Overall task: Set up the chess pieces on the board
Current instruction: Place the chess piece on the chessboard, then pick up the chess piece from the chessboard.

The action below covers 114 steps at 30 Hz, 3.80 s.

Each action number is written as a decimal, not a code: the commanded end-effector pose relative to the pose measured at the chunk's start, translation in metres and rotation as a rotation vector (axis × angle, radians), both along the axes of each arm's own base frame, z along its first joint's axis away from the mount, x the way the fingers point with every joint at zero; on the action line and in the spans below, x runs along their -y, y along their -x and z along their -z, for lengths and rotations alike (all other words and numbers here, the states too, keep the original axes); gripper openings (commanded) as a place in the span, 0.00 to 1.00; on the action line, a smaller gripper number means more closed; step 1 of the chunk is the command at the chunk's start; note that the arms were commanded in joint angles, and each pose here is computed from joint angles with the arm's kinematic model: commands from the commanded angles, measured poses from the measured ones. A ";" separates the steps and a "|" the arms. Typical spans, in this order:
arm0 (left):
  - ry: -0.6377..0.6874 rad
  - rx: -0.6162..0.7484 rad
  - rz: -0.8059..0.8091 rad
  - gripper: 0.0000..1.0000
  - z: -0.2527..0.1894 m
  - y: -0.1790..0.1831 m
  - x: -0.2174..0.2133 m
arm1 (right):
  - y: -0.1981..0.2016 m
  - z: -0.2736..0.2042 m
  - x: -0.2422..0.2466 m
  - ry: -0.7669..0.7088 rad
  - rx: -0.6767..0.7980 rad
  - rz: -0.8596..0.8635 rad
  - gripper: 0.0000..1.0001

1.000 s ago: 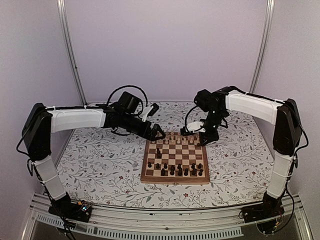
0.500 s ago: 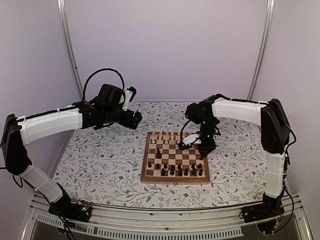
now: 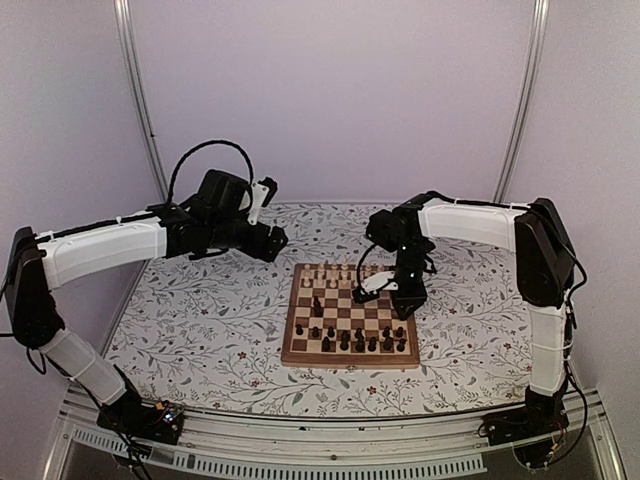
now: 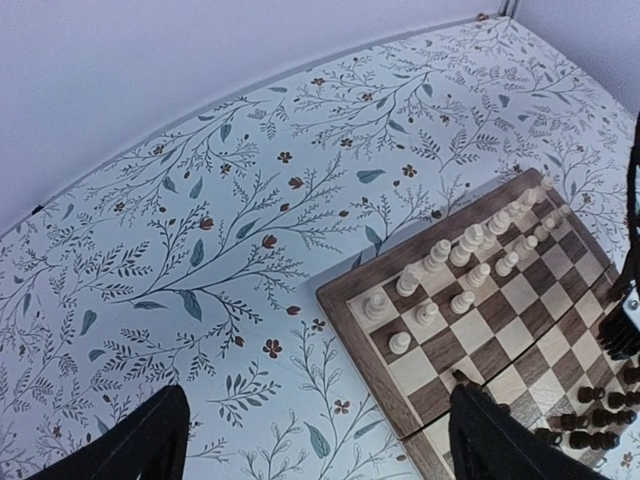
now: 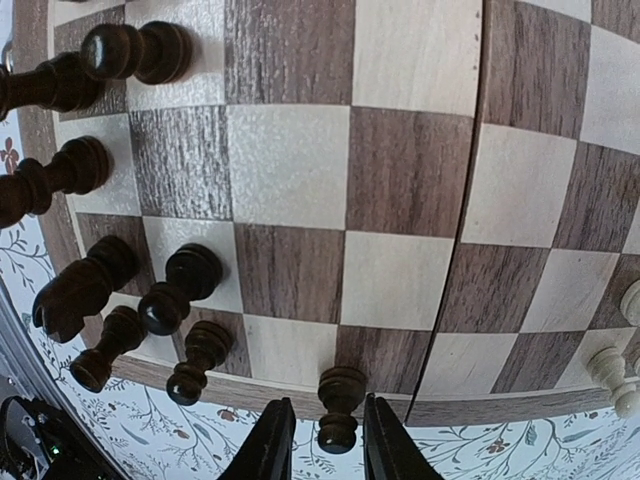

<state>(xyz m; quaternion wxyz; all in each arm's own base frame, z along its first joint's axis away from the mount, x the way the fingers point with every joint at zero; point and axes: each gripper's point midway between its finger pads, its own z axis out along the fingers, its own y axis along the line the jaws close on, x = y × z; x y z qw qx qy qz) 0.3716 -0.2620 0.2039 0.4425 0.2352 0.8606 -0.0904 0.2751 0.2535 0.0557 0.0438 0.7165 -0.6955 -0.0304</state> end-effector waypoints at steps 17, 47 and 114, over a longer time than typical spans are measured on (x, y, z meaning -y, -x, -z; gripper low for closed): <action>-0.006 -0.037 0.042 0.89 0.005 0.002 0.003 | -0.003 -0.015 -0.004 -0.054 0.078 0.023 0.18; -0.021 -0.179 0.166 0.82 0.036 0.019 0.016 | -0.022 -0.045 -0.052 -0.233 0.120 0.021 0.33; -0.255 -0.561 0.445 0.01 0.132 0.080 0.112 | -0.036 -0.086 -0.030 -0.740 0.080 0.280 0.36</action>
